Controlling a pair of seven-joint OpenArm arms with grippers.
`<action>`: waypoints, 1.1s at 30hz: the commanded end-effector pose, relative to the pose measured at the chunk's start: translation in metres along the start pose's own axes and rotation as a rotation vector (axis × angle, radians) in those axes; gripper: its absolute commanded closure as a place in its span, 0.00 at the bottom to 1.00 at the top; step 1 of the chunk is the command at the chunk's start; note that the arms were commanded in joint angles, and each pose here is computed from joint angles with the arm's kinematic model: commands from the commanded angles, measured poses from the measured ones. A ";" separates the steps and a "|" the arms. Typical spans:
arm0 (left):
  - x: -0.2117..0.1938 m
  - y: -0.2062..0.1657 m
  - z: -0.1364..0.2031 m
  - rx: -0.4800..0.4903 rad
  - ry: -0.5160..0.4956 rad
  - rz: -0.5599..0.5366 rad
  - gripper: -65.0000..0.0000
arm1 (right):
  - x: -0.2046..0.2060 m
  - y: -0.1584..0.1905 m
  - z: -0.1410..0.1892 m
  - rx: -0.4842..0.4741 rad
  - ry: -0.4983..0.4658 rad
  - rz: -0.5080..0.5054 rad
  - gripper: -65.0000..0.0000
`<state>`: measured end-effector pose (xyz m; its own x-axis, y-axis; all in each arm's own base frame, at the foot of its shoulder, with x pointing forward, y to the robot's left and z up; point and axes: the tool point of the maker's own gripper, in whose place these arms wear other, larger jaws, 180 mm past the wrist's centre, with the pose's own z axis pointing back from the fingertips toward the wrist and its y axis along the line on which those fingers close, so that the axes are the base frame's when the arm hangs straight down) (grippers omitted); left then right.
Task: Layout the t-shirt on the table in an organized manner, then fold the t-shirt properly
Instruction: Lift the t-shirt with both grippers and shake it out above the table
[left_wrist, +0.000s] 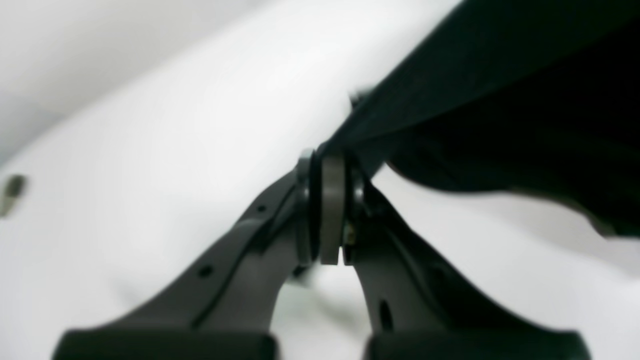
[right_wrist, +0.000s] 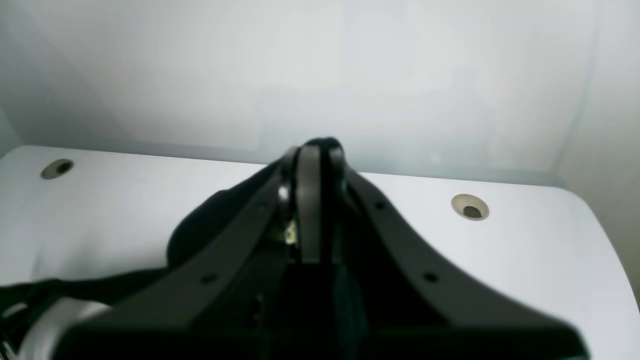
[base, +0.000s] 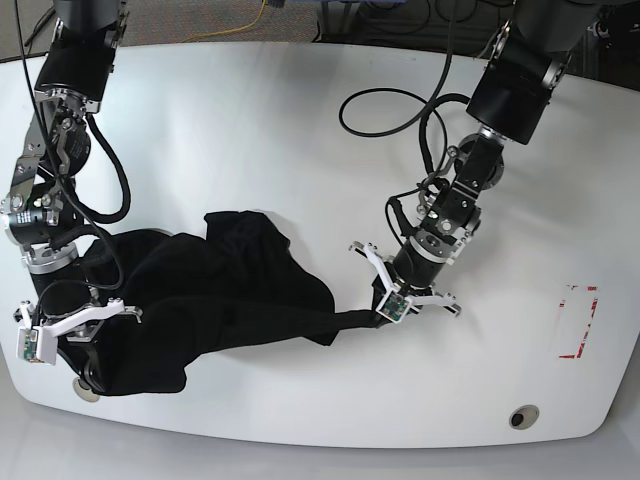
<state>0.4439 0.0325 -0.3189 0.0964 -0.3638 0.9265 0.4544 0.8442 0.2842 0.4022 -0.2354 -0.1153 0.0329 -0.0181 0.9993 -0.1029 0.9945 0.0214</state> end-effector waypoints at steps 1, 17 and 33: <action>0.044 0.020 0.005 0.036 -0.126 -0.029 1.00 | 0.033 0.002 0.003 0.009 -0.100 0.034 1.00; 0.153 0.100 0.064 0.194 -0.403 -0.153 1.00 | 0.102 0.009 -0.011 0.040 -0.233 0.129 1.00; 0.268 0.170 0.103 0.380 -0.594 -0.221 1.00 | 0.172 0.003 -0.039 0.037 -0.339 0.130 1.00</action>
<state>0.4598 0.1147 -0.0378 -0.4240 -0.3628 0.8298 0.1129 0.8879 0.4459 0.4508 -0.2241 0.0159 -0.2093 0.0660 0.9756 -0.1471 0.9842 -0.0982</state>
